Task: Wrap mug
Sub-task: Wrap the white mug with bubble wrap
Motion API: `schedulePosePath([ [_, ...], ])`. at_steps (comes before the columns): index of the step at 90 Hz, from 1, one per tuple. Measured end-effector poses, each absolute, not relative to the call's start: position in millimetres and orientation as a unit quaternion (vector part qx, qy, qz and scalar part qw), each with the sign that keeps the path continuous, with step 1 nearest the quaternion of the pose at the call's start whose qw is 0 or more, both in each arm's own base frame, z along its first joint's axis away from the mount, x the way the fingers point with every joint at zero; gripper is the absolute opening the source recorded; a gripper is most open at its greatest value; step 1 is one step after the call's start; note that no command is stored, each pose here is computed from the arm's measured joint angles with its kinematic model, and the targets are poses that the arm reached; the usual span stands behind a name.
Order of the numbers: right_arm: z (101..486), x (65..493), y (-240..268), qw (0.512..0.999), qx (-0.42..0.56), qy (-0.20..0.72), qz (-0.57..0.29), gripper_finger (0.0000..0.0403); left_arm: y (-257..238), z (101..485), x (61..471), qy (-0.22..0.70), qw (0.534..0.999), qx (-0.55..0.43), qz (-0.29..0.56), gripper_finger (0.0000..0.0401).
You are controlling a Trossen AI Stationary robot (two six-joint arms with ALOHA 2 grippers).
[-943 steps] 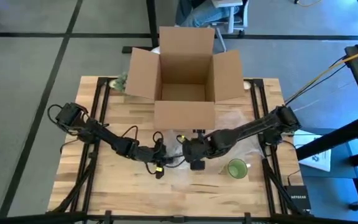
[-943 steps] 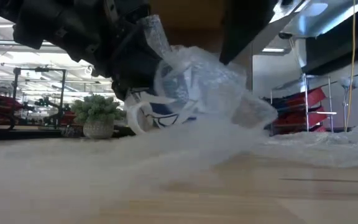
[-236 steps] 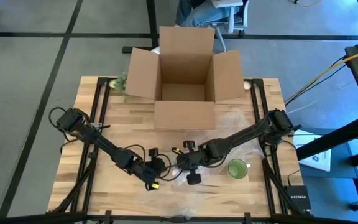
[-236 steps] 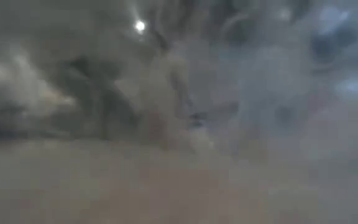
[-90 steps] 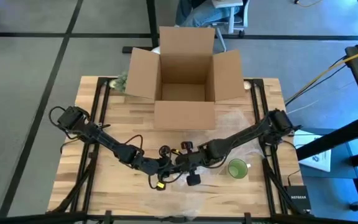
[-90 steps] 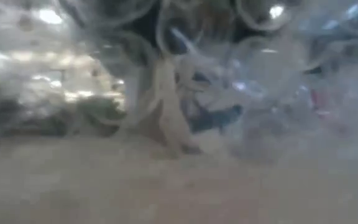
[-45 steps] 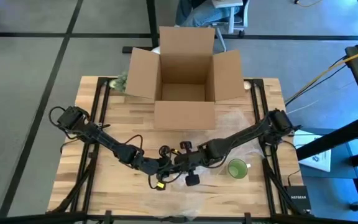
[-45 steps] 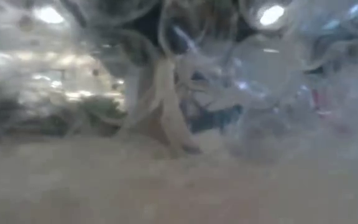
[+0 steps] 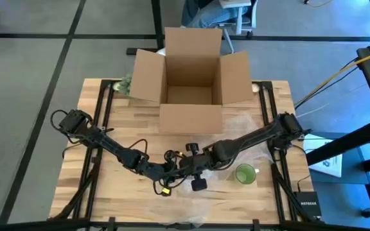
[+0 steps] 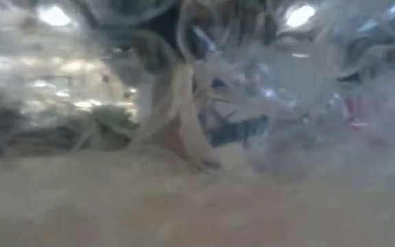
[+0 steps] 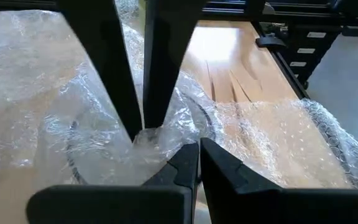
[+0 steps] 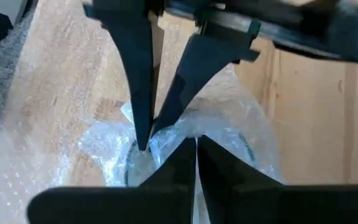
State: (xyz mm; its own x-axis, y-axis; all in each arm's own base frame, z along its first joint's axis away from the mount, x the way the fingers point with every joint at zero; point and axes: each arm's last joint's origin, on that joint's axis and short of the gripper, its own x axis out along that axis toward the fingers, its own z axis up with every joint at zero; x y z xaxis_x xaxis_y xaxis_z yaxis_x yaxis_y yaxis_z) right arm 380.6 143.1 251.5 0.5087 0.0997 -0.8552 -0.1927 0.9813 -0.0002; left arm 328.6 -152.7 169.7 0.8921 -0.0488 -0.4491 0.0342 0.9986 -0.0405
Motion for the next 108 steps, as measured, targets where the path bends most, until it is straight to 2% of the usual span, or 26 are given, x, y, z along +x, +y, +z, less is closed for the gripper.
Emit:
schedulePosePath([
  [79,257,373,142,0.840,-0.034,0.534,0.090,0.0003,-155,169,327,0.229,0.973,-0.011,-0.020,0.0000],
  [95,254,359,159,0.820,-0.043,0.563,0.096,0.0003,-156,169,327,0.229,0.973,-0.011,-0.021,0.0000],
  [108,255,353,177,0.829,-0.054,0.549,0.095,0.0003,-158,169,326,0.230,0.973,-0.007,-0.024,0.0000],
])
